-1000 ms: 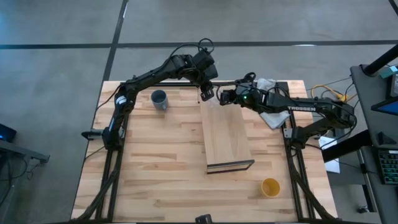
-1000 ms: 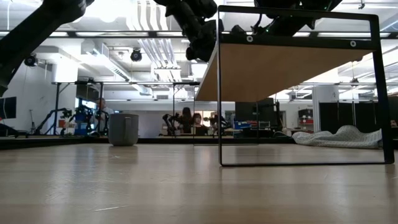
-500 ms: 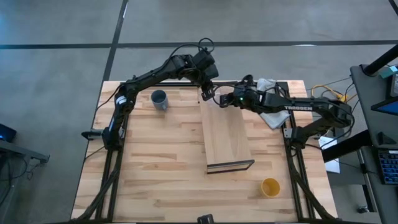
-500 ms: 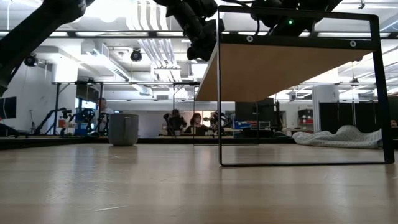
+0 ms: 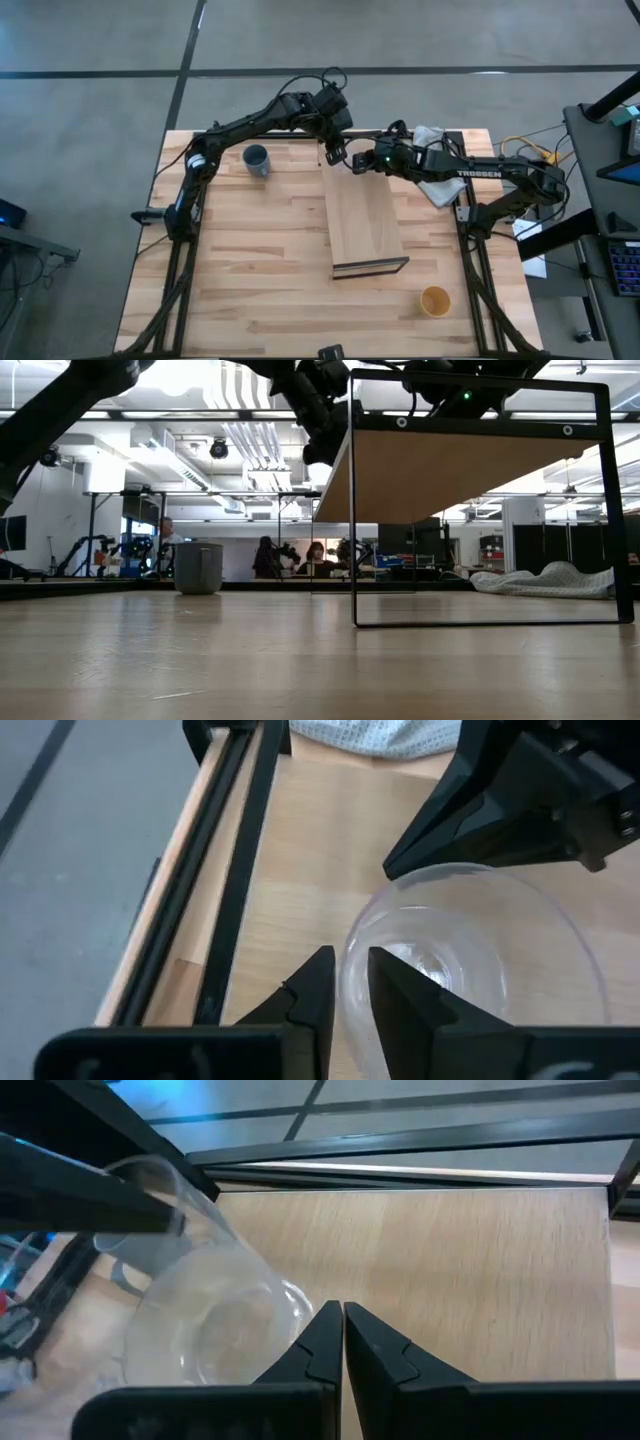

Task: Stack small to large cups/mugs on shelf
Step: Put the transparent mug on the shelf, then put the blue mug on the shelf

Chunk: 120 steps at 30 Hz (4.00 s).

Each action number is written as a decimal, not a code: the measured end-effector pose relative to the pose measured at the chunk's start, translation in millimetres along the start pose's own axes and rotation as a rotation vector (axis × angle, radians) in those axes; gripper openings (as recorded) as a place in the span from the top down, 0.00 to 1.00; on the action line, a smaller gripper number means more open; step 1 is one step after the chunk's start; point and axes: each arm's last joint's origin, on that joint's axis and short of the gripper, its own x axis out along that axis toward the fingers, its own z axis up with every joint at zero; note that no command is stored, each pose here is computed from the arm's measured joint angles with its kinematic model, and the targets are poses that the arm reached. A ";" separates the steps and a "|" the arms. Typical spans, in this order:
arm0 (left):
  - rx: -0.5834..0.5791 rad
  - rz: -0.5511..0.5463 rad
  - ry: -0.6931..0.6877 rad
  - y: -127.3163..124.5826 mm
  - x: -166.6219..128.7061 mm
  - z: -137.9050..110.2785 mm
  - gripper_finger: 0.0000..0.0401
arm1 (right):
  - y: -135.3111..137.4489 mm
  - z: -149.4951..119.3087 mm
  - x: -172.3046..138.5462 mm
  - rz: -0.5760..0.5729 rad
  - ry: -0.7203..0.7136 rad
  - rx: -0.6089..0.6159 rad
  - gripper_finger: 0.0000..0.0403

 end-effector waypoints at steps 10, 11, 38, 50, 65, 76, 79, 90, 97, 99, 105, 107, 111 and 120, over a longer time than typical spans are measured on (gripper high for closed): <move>-0.011 0.004 -0.055 0.7 3.7 4.0 0.87 | -2.0 -0.2 -3.1 -0.015 0.012 -0.008 0.98; -0.009 0.005 -0.067 0.8 3.7 5.2 0.87 | -2.0 1.1 -5.3 -0.012 0.008 -0.006 0.98; 0.003 0.041 -0.172 1.5 2.3 15.6 0.87 | -15.6 31.7 -93.0 0.135 -0.087 -0.033 0.98; 0.002 0.041 -0.172 1.5 2.1 15.7 0.87 | -12.4 20.2 -77.1 0.178 0.079 -0.050 0.86; -0.061 0.032 -0.214 -2.4 -19.3 19.1 0.87 | -12.5 19.3 -75.2 0.171 0.084 -0.071 0.79; -0.187 0.130 0.159 -17.0 -108.7 -30.0 0.87 | -13.3 15.5 -76.7 0.214 0.167 -0.081 0.79; -0.323 0.228 0.309 -18.9 -128.7 -49.6 0.87 | -15.2 12.2 -77.0 0.217 0.222 -0.089 0.79; -0.650 0.360 0.403 -9.9 -113.7 -90.2 0.87 | -21.1 4.1 -78.3 0.173 0.325 -0.085 0.82; -0.821 0.438 0.501 24.6 -70.1 -123.7 0.87 | -23.4 2.1 -78.7 0.151 0.346 -0.094 0.81; -0.849 0.446 0.511 34.5 -58.2 -131.1 0.87 | -24.3 1.3 -78.8 0.142 0.355 -0.097 0.82; -0.944 0.455 0.486 63.2 -39.5 -142.9 0.87 | -25.8 -0.2 -79.2 0.127 0.370 -0.102 0.83; -0.964 0.460 0.490 69.1 -36.8 -145.0 0.87 | -25.8 -0.3 -79.3 0.126 0.370 -0.103 0.83; -0.989 0.459 0.509 77.0 -32.2 -148.9 0.87 | -25.8 -0.3 -79.4 0.126 0.370 -0.103 0.82; -0.992 0.448 0.536 83.0 -6.8 -152.1 0.87 | -26.6 -0.9 -79.5 0.123 0.376 -0.128 0.82</move>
